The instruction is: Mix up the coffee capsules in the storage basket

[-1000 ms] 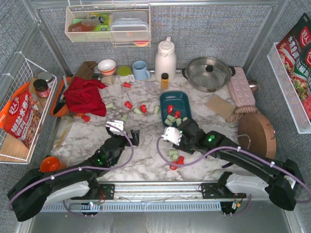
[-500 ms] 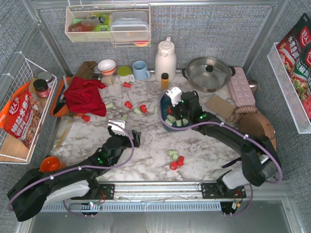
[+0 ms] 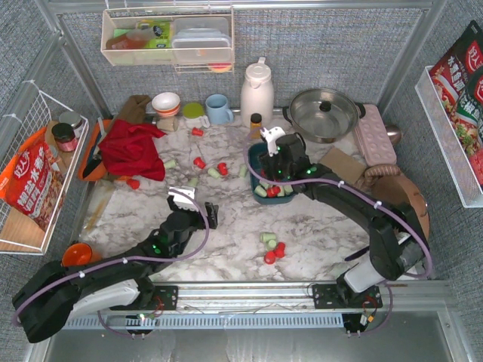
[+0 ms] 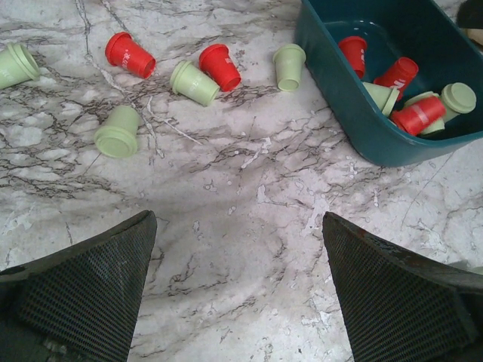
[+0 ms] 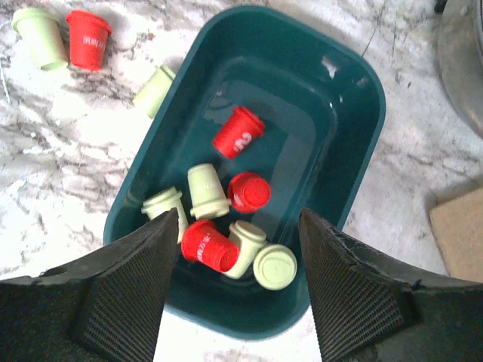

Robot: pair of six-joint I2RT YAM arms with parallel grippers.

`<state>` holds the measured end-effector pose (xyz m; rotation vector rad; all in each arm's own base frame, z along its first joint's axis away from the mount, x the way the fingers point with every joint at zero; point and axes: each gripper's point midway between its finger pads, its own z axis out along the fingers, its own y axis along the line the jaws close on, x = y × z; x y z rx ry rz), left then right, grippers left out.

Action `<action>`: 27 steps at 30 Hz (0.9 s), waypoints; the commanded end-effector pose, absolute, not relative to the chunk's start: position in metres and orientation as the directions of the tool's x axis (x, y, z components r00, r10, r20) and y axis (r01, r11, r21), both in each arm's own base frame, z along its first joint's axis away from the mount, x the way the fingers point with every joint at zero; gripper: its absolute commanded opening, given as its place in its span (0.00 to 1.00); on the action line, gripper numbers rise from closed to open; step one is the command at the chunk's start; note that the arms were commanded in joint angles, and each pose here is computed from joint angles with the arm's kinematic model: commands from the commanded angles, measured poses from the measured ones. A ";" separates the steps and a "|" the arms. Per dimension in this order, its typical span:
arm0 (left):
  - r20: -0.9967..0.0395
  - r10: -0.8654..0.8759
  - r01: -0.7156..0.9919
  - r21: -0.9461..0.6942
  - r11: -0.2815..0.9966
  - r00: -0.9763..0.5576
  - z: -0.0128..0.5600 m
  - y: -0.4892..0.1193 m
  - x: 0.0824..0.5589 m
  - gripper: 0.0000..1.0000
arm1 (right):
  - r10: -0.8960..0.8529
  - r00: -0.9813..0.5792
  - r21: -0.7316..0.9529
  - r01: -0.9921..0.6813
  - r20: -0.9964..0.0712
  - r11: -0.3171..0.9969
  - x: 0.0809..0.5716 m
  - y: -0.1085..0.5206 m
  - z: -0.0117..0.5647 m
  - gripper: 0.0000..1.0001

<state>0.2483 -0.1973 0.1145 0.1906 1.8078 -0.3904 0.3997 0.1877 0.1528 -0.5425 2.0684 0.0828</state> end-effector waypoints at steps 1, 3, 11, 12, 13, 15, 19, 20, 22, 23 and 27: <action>-0.960 -0.078 0.339 -0.171 0.925 -0.269 0.117 -0.201 0.249 0.99 | -0.342 -0.558 -0.113 -0.403 -0.757 0.908 0.368 0.178 0.148 0.65; -0.960 -0.081 0.342 -0.173 0.924 -0.268 0.118 -0.203 0.249 0.99 | -0.366 -0.583 -0.096 -0.440 -0.725 0.893 0.348 0.181 0.146 0.59; -0.965 -0.082 0.352 -0.170 0.921 -0.249 0.126 -0.207 0.253 0.99 | -0.613 -0.527 -0.087 -0.712 -0.589 0.697 0.240 0.200 0.128 0.55; -0.965 -0.081 0.355 -0.168 0.920 -0.249 0.126 -0.208 0.253 0.99 | -0.612 -0.553 -0.059 -0.713 -0.566 0.699 0.228 0.197 0.122 0.55; -0.965 -0.079 0.358 -0.168 0.919 -0.250 0.127 -0.210 0.254 0.99 | -0.612 -0.567 -0.036 -0.717 -0.552 0.696 0.218 0.197 0.119 0.55; -0.964 -0.076 0.361 -0.167 0.917 -0.254 0.127 -0.213 0.255 0.99 | -0.619 -0.587 -0.001 -0.725 -0.521 0.688 0.200 0.194 0.109 0.55; -0.962 -0.075 0.373 -0.173 0.912 -0.263 0.126 -0.220 0.257 0.99 | -0.586 -0.653 0.046 -0.686 -0.481 0.727 0.182 0.194 0.090 0.56; -0.961 -0.075 0.377 -0.175 0.910 -0.265 0.126 -0.222 0.258 0.99 | -0.569 -0.671 0.059 -0.669 -0.475 0.741 0.180 0.196 0.086 0.56; -0.959 -0.073 0.383 -0.178 0.906 -0.273 0.125 -0.225 0.258 0.99 | -0.533 -0.707 0.084 -0.634 -0.465 0.768 0.177 0.200 0.079 0.56; -0.958 -0.072 0.386 -0.179 0.905 -0.276 0.125 -0.226 0.258 0.99 | -0.513 -0.723 0.096 -0.616 -0.462 0.782 0.176 0.203 0.076 0.56; -0.956 -0.067 0.388 -0.179 0.904 -0.285 0.123 -0.227 0.257 0.99 | -0.449 -0.780 0.125 -0.547 -0.436 0.828 0.174 0.210 0.066 0.56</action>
